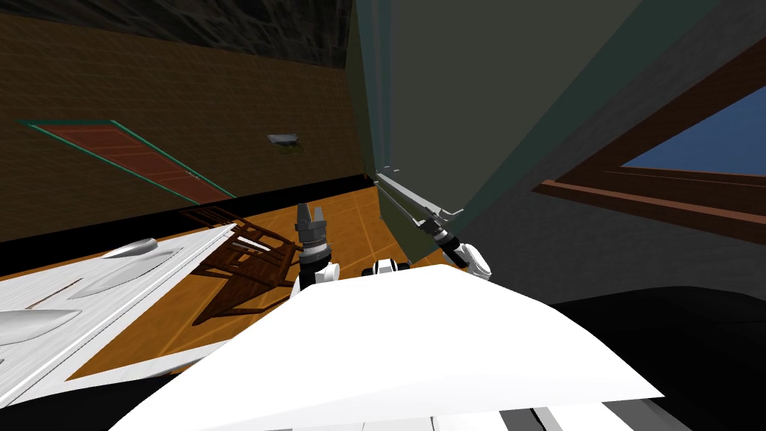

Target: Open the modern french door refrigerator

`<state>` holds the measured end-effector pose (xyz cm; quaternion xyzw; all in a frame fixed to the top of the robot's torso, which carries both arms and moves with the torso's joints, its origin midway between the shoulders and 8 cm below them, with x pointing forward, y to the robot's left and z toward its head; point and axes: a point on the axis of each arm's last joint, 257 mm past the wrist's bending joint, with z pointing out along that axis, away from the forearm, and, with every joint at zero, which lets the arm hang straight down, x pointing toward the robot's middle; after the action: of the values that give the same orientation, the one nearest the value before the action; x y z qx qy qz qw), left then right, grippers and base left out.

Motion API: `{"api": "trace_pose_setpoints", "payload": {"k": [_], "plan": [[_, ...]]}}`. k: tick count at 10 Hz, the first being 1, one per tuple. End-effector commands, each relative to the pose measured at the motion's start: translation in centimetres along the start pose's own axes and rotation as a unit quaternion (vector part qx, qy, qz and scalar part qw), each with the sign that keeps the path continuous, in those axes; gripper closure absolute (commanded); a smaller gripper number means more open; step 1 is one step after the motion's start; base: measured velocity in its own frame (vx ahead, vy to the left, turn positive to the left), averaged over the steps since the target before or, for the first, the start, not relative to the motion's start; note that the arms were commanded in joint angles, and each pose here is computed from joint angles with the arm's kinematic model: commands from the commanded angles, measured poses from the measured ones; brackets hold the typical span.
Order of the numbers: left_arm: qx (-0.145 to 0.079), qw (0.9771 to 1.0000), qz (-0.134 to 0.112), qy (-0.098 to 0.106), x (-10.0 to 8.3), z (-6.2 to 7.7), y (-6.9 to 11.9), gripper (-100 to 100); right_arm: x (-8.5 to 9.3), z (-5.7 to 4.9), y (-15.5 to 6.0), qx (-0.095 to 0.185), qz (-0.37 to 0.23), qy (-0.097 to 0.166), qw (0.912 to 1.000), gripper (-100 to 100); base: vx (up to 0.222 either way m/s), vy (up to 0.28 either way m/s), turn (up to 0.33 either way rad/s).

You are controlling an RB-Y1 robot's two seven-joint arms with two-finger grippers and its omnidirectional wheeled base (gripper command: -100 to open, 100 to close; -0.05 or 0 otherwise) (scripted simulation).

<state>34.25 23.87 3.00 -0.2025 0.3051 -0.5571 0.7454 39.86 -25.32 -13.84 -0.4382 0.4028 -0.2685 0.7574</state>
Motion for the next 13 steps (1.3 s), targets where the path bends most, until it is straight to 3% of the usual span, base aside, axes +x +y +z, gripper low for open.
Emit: {"api": "trace_pose_setpoints", "payload": {"k": [1,6,8,11,13], "plan": [[0.0,1.0,0.0,0.0,0.0,0.0,0.0,0,1.4,-0.8,1.7,-0.02,-0.043,0.018,0.9987,-100,-0.018,-0.016,-0.023],[0.0,1.0,0.0,0.0,0.0,0.0,0.0,0,3.1,-1.9,3.9,-0.046,-0.105,0.038,0.9927,-100,-0.01,-0.009,-0.007],[0.0,1.0,0.0,0.0,0.0,0.0,0.0,0,4.4,-3.0,5.9,-0.068,-0.136,0.056,0.9868,-100,-0.013,-0.01,-0.006],[0.0,1.0,0.0,0.0,0.0,0.0,0.0,0,4.9,-3.5,6.9,-0.077,-0.156,0.063,0.9827,-100,-0.006,-0.004,-0.01],[0.0,1.0,0.0,0.0,0.0,0.0,0.0,0,5.5,-4.2,8.7,-0.09,-0.174,0.077,0.9776,-100,-0.024,-0.015,-0.009]]}}
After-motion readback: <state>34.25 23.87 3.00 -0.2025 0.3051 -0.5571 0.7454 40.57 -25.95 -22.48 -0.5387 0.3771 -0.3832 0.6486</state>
